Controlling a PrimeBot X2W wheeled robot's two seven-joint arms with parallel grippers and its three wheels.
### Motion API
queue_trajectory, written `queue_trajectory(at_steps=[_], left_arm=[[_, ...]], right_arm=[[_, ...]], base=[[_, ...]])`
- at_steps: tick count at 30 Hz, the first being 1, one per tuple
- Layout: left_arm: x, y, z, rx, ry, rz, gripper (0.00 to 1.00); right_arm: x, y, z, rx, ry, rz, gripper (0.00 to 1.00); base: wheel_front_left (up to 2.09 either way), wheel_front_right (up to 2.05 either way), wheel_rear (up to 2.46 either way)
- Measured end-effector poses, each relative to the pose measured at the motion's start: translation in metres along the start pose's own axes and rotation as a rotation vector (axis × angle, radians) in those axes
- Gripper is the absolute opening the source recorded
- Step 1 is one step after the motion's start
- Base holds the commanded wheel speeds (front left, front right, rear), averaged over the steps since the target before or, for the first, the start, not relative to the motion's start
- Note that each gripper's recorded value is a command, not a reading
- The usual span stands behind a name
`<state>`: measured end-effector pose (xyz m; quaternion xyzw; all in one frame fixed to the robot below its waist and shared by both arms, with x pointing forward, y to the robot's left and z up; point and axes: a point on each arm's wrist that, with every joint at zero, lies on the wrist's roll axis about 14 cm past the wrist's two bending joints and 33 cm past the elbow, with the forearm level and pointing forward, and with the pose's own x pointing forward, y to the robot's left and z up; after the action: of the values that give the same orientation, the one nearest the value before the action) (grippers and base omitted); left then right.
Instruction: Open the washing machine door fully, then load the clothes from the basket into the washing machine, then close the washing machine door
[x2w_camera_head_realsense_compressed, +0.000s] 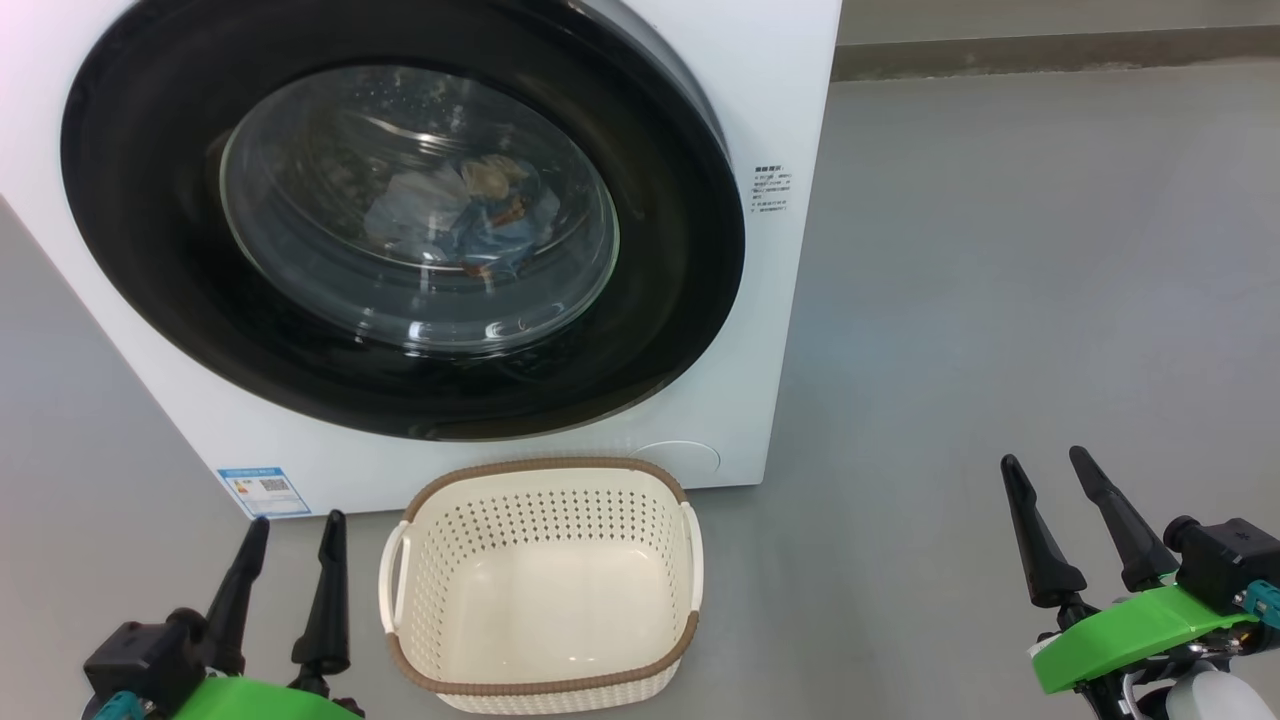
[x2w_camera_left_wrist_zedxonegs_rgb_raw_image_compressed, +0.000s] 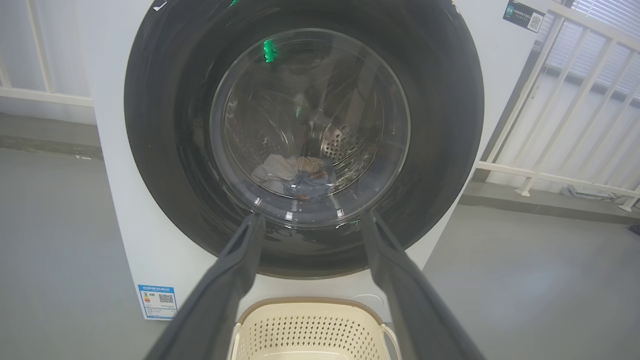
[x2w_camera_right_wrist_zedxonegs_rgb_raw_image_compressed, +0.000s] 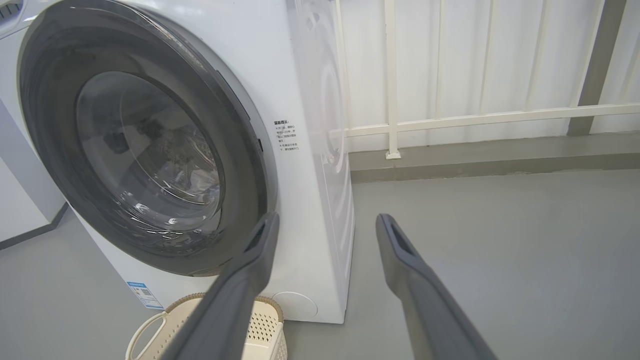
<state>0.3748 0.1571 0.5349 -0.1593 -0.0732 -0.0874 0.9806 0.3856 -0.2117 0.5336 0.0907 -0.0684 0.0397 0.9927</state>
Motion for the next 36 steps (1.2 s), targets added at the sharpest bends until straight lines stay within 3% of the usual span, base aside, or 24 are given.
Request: queue_trajectory(at_steps=[4,5,12,36], left_arm=[[-0.001,0.001,-0.002,-0.002,0.007,0.002,1.0],[-0.001,0.001,-0.004,-0.009,0.012,0.005,0.0],[-0.02,0.001,-0.042,-0.063,0.119,0.047,0.0],[-0.022,0.015,-0.046,-0.269,0.143,0.135,0.0]], right_arm=[[0.0,0.0,0.0,0.0,-0.002,0.0,1.0],[-0.001,0.0,0.0,0.002,0.001,-0.001,0.0],[-0.021,0.001,-0.042,0.061,0.122,-0.041,0.0],[-0.021,-0.006,-0.046,0.29,0.138,-0.12,0.0]], base=[[0.0,0.0,0.0],[0.0,0.0,0.0],[0.0,0.0,0.0],[0.0,0.0,0.0]])
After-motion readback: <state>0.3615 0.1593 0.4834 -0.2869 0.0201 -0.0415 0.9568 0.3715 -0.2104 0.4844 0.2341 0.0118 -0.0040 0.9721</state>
